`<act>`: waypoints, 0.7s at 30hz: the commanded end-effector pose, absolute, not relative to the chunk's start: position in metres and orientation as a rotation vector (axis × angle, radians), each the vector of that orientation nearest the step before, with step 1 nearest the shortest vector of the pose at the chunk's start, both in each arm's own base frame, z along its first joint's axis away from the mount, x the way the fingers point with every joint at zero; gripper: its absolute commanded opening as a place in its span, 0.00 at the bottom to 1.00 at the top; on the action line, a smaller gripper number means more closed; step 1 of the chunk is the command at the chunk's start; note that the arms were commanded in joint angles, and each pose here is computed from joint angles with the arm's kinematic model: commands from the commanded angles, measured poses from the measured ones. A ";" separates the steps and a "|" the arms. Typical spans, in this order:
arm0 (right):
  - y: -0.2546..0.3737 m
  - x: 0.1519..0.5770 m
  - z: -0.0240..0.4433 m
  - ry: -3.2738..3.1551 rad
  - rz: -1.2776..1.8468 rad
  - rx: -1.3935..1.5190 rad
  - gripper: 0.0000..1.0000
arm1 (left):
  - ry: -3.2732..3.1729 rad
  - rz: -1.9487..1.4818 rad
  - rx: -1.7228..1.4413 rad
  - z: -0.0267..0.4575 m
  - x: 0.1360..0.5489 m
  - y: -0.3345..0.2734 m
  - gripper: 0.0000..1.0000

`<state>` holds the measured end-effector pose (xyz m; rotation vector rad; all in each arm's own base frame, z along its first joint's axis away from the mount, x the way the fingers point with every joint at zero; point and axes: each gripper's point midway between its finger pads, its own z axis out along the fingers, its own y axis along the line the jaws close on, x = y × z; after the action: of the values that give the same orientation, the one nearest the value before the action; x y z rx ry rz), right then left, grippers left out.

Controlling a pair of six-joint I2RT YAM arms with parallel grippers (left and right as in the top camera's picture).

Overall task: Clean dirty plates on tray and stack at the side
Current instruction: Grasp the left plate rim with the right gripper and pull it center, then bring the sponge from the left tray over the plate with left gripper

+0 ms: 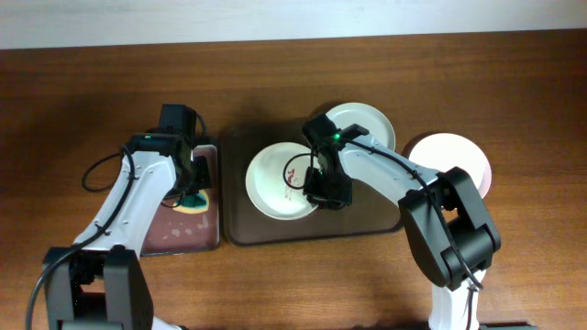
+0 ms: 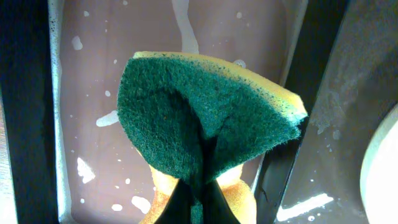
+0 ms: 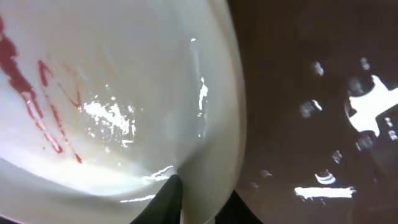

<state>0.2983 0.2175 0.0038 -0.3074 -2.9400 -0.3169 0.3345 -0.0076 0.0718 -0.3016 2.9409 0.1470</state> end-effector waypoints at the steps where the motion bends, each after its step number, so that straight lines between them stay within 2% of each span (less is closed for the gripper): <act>1: 0.216 0.288 -0.002 -2.912 -0.290 -0.199 0.21 | 2.921 0.147 -0.326 0.076 0.335 -0.005 0.00; 6: 0.195 0.313 -0.001 -2.983 -0.272 -0.186 0.26 | 2.921 0.147 -0.326 0.076 0.335 -0.005 0.00; 12: 0.184 0.346 0.012 -3.067 -0.359 -0.009 0.24 | 2.917 0.146 -0.326 0.076 0.336 -0.005 0.00; 13: 0.184 0.346 0.012 -3.067 -0.364 -0.008 0.24 | 2.917 0.146 -0.326 0.076 0.336 -0.005 0.00; 15: 0.187 0.345 0.013 -3.064 -0.371 0.001 0.15 | 2.917 0.146 -0.326 0.077 0.336 -0.005 0.00; 21: 0.213 0.334 0.017 -3.006 -0.524 0.040 0.04 | 2.924 0.111 -0.324 0.076 0.335 -0.009 0.00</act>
<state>0.3374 0.1975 0.0168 0.0095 -3.0456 -0.4257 0.3353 -0.0079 0.0719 -0.3015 2.9378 0.1448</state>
